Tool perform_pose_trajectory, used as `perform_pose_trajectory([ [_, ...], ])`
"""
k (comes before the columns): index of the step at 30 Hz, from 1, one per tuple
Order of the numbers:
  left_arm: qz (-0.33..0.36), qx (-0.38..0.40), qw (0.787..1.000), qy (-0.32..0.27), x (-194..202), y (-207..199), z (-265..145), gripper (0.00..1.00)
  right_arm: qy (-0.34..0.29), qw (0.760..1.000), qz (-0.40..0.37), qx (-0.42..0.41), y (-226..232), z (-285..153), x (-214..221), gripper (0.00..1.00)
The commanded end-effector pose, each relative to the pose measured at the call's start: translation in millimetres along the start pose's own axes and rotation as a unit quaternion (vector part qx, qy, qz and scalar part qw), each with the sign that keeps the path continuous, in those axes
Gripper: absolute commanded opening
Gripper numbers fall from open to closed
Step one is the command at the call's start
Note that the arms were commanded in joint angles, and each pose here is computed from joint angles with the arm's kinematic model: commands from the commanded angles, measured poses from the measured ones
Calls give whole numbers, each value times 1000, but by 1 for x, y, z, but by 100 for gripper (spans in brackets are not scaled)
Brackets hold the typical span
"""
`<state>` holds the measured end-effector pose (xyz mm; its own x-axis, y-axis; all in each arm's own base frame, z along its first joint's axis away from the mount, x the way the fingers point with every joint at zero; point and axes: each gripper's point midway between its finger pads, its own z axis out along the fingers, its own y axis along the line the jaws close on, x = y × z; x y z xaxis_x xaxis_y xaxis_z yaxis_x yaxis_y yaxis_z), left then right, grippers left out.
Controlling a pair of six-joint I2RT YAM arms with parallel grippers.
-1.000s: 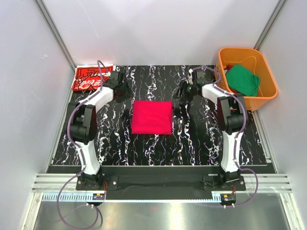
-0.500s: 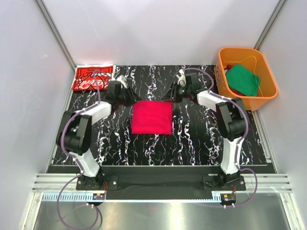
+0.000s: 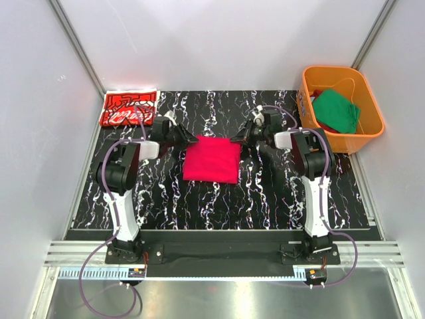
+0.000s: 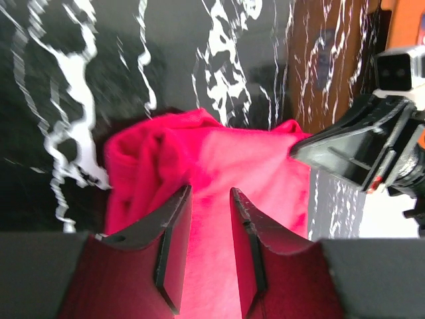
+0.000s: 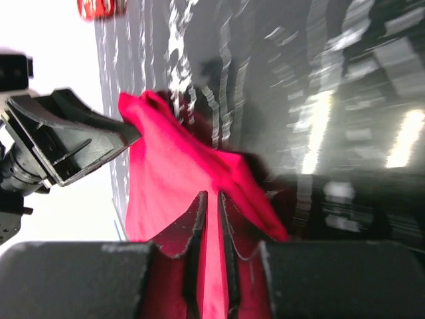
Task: Fold and stack the t-shirts
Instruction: Fold the tshirt
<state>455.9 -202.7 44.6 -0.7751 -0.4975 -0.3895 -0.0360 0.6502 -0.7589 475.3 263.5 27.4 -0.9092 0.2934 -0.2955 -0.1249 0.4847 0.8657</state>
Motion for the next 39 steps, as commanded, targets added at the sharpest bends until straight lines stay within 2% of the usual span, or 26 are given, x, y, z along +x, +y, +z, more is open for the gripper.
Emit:
perform_pose_trajectory([
  [1, 32, 0, 999, -21, -18, -2, 1, 35, -36, 999, -35, 7, 6, -18, -35, 18],
  [3, 38, 8, 999, -24, -21, -14, -7, 36, -26, 997, -49, 54, 4, -26, -33, 22],
  [6, 56, 13, 998, -22, -12, -39, -26, 40, -7, 996, -61, 69, 25, -40, -17, 26],
  [7, 60, 14, 998, -25, -10, -45, -30, 41, -12, 996, -73, 58, 44, -48, -16, 27],
  [9, 75, 20, 996, -37, -10, -64, -43, 42, 9, 996, -75, 49, 54, -47, 7, 29],
  [12, 83, 13, 996, -22, 13, -79, -46, 42, 27, 995, -83, 44, 69, -49, 24, 32],
  [17, 43, -15, 999, 15, 45, -51, -29, 40, 59, 997, -46, -11, 74, -38, 42, 31],
  [20, 34, -35, 999, 8, 50, -34, -23, 40, 74, 997, -34, -11, 60, -28, 47, 29],
  [26, 17, -80, 996, 32, 69, -1, -16, 40, 100, 995, -6, 0, 32, -27, 74, 26],
  [34, 11, -76, 996, 39, 78, 5, -16, 40, 72, 997, 27, 4, 14, -73, 96, 26],
  [37, 19, -71, 997, 37, 76, -2, -25, 41, 64, 997, 26, 28, 13, -91, 102, 26],
  [39, 30, -60, 997, 36, 75, -14, -35, 42, 55, 998, -4, 36, 24, -98, 104, 26],
])
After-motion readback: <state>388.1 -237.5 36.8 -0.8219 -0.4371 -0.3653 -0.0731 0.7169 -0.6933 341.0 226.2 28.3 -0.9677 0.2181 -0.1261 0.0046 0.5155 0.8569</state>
